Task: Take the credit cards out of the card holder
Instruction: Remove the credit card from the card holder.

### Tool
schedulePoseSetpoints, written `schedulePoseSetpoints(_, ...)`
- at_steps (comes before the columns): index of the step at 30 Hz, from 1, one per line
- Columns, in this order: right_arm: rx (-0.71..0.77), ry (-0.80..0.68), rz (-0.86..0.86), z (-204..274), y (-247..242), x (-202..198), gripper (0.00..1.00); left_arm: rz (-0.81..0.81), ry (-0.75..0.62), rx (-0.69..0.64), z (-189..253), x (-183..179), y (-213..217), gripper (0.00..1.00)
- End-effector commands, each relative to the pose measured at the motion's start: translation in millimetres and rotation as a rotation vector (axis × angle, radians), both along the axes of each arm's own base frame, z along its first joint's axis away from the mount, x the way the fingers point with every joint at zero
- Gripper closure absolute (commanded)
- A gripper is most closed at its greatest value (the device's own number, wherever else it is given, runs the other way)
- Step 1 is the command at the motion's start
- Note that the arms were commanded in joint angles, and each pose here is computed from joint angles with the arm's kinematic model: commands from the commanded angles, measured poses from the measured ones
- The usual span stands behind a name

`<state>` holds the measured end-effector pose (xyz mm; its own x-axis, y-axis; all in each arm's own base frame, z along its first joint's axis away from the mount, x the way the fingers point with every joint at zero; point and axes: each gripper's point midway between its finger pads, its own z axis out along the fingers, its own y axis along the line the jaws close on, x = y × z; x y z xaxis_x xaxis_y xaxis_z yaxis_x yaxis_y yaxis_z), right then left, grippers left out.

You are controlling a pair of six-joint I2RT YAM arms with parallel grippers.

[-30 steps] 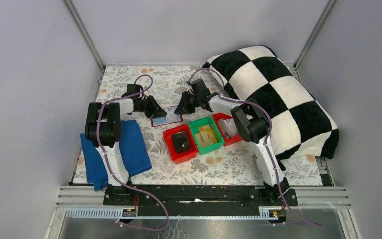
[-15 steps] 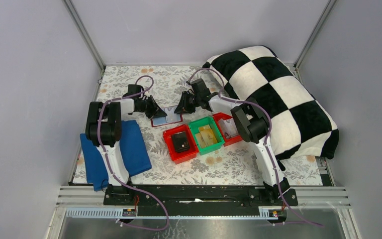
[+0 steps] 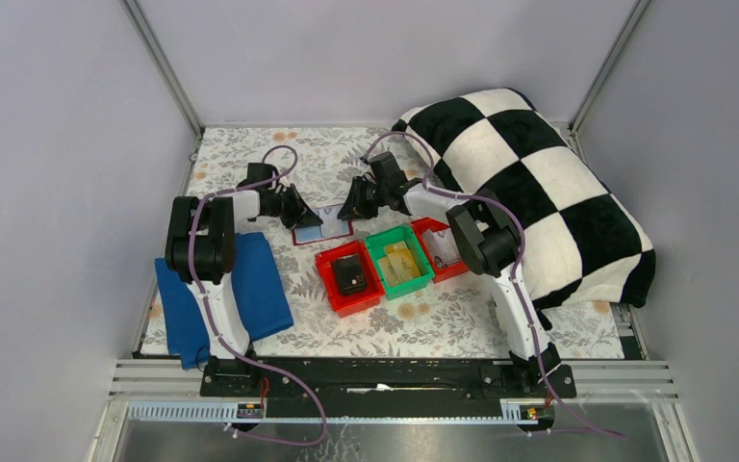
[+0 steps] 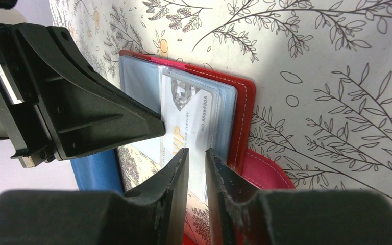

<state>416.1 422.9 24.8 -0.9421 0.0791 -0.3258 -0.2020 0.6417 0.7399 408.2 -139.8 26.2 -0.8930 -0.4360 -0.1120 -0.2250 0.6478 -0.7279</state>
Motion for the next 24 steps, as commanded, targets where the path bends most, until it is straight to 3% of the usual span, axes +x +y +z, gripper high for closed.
schedulePoseSetpoints(1, -0.030, 0.022, 0.019, -19.8, 0.3, -5.5, 0.75, -0.012, -0.057, 0.014, 16.2, 9.7, 3.3, 1.00)
schedulePoseSetpoints(16, -0.047, 0.037, 0.008, -29.8, -5.6, -6.9, 0.78, -0.042, -0.061, -0.005, 20.3, 4.0, 4.0, 1.00)
schedulePoseSetpoints(20, -0.038, 0.028, 0.008, -23.9, -4.2, -5.7, 0.78, -0.039, -0.057, -0.007, 19.7, 3.8, 4.0, 0.85)
schedulePoseSetpoints(24, -0.037, 0.025, 0.010, -22.1, -3.4, -4.6, 0.78, -0.036, -0.057, -0.025, 19.6, 3.2, 2.4, 0.84)
